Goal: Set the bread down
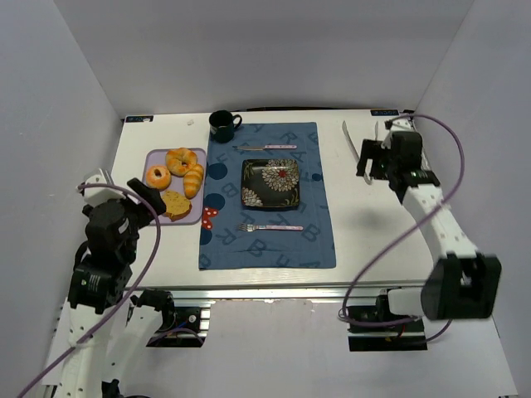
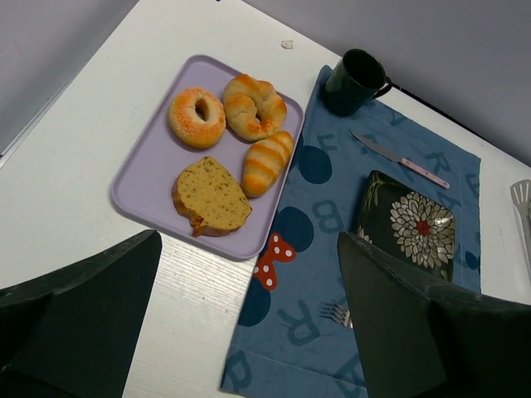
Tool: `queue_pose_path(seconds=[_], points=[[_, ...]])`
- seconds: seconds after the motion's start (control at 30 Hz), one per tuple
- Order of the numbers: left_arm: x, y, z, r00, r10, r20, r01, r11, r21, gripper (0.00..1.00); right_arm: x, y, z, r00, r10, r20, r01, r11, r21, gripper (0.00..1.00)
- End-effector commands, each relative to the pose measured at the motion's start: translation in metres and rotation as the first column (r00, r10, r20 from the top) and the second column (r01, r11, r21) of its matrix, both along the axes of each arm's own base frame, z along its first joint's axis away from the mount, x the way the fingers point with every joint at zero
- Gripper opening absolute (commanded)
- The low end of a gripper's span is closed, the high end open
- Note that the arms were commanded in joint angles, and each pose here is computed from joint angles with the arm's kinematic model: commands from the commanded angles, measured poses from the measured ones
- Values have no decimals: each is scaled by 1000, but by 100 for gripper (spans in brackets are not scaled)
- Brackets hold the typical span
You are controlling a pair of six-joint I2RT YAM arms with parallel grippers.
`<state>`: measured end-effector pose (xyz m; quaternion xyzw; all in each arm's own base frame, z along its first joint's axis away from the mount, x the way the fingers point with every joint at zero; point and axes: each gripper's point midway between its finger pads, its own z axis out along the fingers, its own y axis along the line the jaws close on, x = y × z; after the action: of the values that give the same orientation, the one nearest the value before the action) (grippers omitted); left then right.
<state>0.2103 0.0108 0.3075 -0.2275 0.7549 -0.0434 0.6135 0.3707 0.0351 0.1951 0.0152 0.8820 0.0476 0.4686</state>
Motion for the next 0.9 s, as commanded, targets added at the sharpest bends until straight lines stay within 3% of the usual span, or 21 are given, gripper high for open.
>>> queue_pose_path(seconds=[0.0, 0.13, 0.4, 0.87], points=[[8, 3, 24, 998, 25, 50, -25, 1000, 2, 98, 54, -5, 17, 996, 12, 89, -6, 997, -73, 89], [14, 0, 7, 1000, 0, -24, 1, 999, 50, 98, 106, -7, -36, 998, 39, -40, -44, 992, -122, 89], [32, -5, -11, 996, -11, -88, 18, 997, 78, 98, 170, -22, -74, 996, 12, -83, -27, 984, -177, 89], [36, -10, -43, 987, -28, -156, 41, 996, 76, 98, 181, -37, -112, 993, -33, -114, 13, 984, -176, 89]])
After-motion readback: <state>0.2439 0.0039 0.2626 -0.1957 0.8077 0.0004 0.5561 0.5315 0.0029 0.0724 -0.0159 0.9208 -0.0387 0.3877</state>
